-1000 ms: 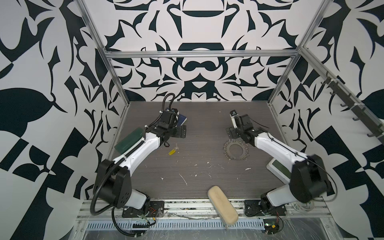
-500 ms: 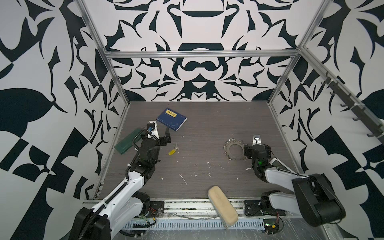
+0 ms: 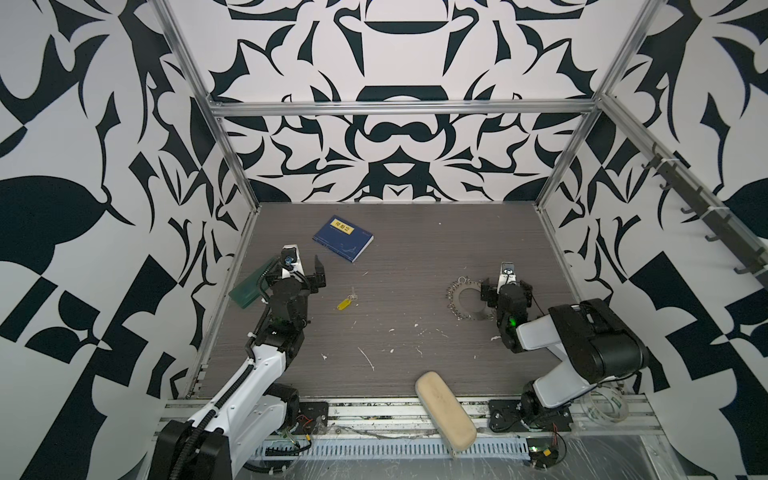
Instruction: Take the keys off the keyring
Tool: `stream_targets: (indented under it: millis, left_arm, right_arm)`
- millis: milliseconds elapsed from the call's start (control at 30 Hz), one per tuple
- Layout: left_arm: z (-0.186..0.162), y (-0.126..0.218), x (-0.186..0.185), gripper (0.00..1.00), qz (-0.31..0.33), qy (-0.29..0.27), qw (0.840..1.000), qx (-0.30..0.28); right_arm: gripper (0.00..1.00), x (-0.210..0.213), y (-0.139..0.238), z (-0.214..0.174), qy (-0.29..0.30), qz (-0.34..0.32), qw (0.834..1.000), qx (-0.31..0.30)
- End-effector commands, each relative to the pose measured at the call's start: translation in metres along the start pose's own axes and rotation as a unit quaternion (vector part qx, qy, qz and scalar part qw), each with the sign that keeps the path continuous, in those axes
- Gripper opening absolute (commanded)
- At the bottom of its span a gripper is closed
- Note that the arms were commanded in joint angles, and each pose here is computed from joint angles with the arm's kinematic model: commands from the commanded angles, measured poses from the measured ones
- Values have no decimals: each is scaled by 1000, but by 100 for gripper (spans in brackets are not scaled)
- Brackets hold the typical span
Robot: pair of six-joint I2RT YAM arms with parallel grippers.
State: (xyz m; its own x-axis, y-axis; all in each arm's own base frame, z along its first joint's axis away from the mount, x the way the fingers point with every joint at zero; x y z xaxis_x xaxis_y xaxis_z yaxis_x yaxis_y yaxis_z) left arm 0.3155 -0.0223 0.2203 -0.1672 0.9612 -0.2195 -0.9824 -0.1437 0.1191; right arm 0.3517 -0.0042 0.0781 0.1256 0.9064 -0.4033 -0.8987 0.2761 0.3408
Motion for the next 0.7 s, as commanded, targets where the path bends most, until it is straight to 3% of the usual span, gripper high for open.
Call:
stream_targets:
  millis: [0, 233, 367, 500, 600, 633, 667]
  left_arm:
    - [-9, 3, 22, 99, 36, 7, 999, -4]
    - [-39, -14, 59, 99, 65, 79, 995, -16]
    - [-66, -33, 79, 99, 87, 56, 995, 2]
    - [-86, -53, 78, 99, 54, 50, 997, -16]
    - [-98, -73, 78, 99, 72, 60, 991, 96]
    - [-100, -82, 82, 99, 82, 55, 990, 103]
    - [-96, -79, 80, 99, 70, 52, 993, 75]
  right_arm:
    - [100, -9, -3, 16, -23, -18, 1000, -13]
    - [100, -10, -3, 16, -22, -19, 999, -14]
    - [100, -10, -3, 16, -22, -19, 999, -13]
    - [100, -10, -3, 16, -22, -20, 999, -14]
    - [100, -10, -3, 16, -21, -20, 1000, -13]
    - [100, -10, -3, 15, -20, -20, 1000, -12]
    - [100, -10, -3, 15, -20, -20, 1000, -12]
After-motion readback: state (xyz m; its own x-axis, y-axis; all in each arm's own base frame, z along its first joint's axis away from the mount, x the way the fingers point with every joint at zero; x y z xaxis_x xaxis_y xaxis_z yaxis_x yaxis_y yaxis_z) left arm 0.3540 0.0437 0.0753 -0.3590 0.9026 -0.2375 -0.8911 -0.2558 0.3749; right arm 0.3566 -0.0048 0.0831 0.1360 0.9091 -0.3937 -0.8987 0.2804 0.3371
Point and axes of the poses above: each gripper's point midway between its finger pads, its own y axis back along the fingers, its own x axis along the line the jaws close on, z = x × y, the point moved 2 cm from there along y, back along the fingers, and after that the axes turned 15 degrees about y, right-handed, at the moved point
